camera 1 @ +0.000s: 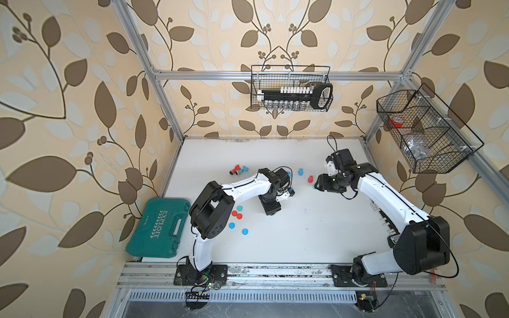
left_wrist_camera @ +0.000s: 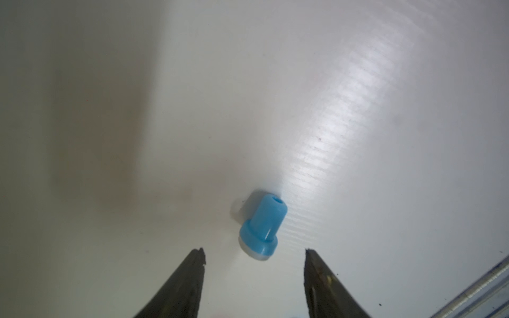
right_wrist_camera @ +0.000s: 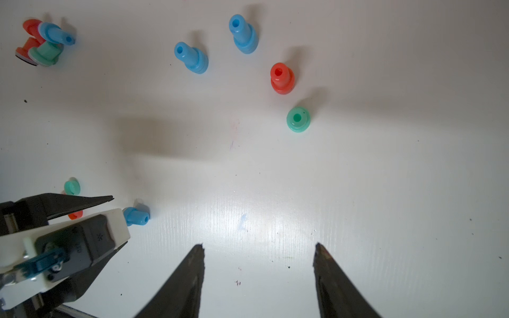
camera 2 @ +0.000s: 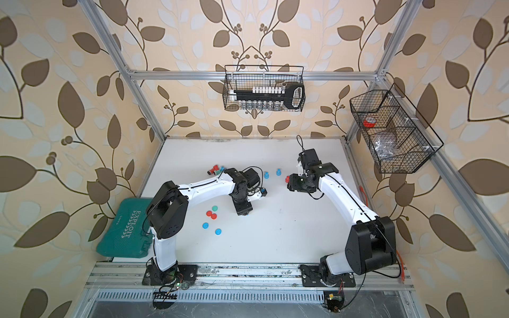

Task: Close the stamp cap
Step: Pick up the stamp from the center of the board.

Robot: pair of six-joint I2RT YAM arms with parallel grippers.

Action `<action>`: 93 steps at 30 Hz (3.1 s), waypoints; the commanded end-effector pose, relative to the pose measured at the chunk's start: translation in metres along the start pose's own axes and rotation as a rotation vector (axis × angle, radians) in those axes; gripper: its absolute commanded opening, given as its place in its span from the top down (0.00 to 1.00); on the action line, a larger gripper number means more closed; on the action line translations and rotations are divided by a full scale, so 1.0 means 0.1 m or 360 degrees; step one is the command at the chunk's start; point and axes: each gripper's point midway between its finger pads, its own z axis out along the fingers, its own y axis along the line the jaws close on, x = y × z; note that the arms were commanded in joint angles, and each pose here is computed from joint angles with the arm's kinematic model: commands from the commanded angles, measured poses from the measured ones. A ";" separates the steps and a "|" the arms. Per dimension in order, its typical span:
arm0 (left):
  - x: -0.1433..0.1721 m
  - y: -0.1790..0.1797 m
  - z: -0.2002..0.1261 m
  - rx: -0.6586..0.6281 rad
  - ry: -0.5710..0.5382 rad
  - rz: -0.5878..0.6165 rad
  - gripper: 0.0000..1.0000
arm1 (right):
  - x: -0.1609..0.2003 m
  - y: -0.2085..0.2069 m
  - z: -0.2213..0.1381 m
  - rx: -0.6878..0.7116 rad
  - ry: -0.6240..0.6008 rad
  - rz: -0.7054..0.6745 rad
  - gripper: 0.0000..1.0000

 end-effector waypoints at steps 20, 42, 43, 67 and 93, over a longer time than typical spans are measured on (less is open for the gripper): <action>0.00 0.00 0.19 0.0041 0.0020 -0.0037 0.43 | 0.07 0.02 0.09 -0.0042 0.0057 0.0030 0.41; 0.06 0.05 0.36 0.0011 0.0089 -0.0054 0.69 | 0.06 0.04 0.14 -0.0051 0.0070 0.0035 0.42; 0.06 0.04 0.36 0.0012 0.0089 -0.0053 0.71 | 0.05 0.04 0.13 -0.0052 0.0069 0.0036 0.42; 0.02 -0.15 -0.99 -0.0017 -0.0581 -0.0447 0.80 | 0.75 1.09 -0.28 -0.1119 0.0393 0.0196 0.41; -0.01 -0.53 -1.29 0.0064 -0.0740 -0.0424 0.75 | 0.78 2.06 -0.23 -0.1444 0.0604 0.0101 0.51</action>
